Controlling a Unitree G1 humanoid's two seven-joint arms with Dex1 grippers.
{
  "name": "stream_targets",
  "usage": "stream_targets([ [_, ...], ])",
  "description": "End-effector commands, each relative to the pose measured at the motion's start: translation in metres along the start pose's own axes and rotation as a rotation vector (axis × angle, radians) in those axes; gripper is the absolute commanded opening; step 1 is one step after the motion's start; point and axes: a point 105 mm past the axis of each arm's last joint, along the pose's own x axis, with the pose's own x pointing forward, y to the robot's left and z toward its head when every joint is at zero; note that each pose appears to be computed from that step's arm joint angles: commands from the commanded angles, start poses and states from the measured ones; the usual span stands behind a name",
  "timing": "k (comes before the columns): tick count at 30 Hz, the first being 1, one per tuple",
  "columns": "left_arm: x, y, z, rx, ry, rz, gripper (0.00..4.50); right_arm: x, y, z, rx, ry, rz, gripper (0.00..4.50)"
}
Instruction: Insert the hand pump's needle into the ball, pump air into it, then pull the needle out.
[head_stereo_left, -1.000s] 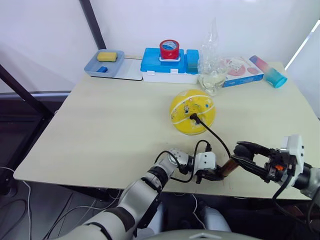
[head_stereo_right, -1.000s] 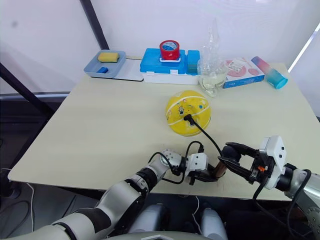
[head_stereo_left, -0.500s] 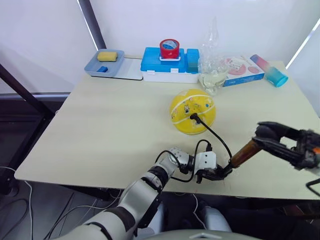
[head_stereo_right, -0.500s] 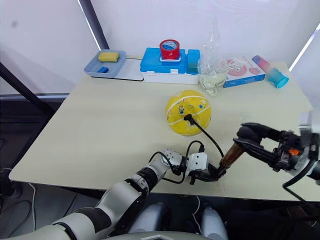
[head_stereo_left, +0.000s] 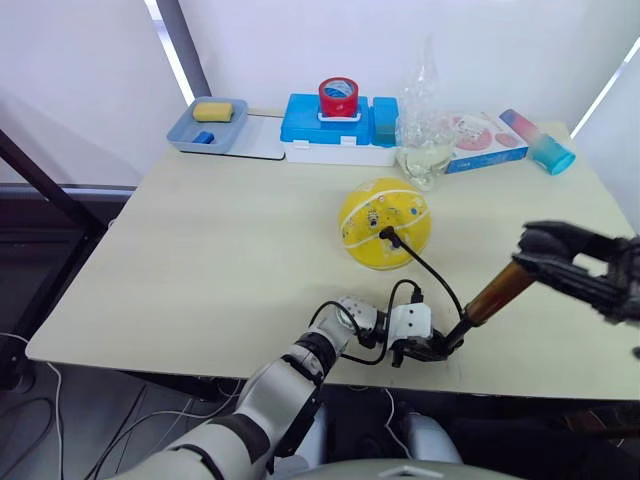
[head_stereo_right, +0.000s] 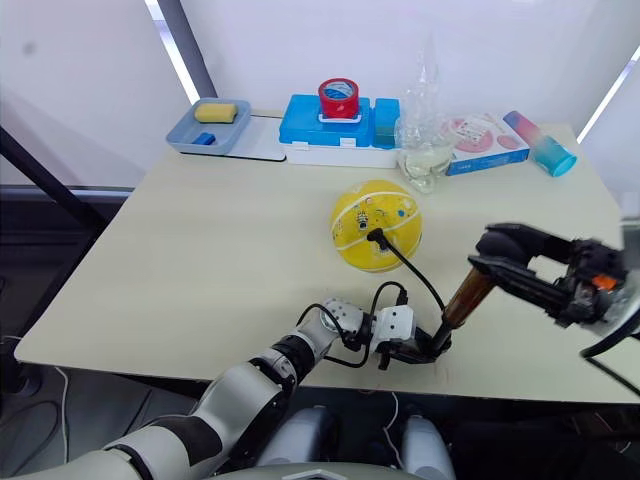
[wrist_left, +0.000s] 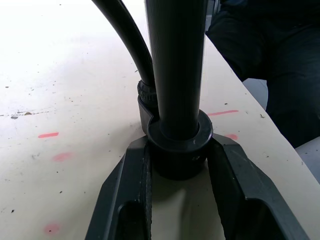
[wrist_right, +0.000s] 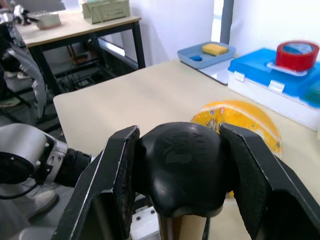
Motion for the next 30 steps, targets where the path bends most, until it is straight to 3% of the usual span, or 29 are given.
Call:
stream_targets([
  [1,0.002,-0.017,-0.018,-0.042,0.068,-0.068,1.11,0.008,0.002,-0.038,0.039,0.060,-0.014,2.02],
  [10,0.003,-0.017,-0.018,-0.043,0.065,-0.067,1.11,0.004,0.006,-0.124,0.087,0.119,-0.113,2.02],
  [13,0.003,-0.018,-0.018,-0.043,0.065,-0.069,1.11,0.002,0.005,-0.122,0.053,0.081,-0.142,2.02],
  [17,0.003,-0.018,-0.019,-0.042,0.067,-0.072,1.11,-0.002,-0.002,-0.092,-0.018,-0.004,-0.157,2.02],
  [22,0.003,-0.018,-0.019,-0.042,0.067,-0.073,1.11,-0.010,-0.006,-0.033,-0.093,-0.095,-0.136,2.02],
  [30,0.003,-0.020,-0.019,-0.045,0.066,-0.079,1.11,-0.025,-0.007,0.038,-0.159,-0.152,-0.123,2.02],
])
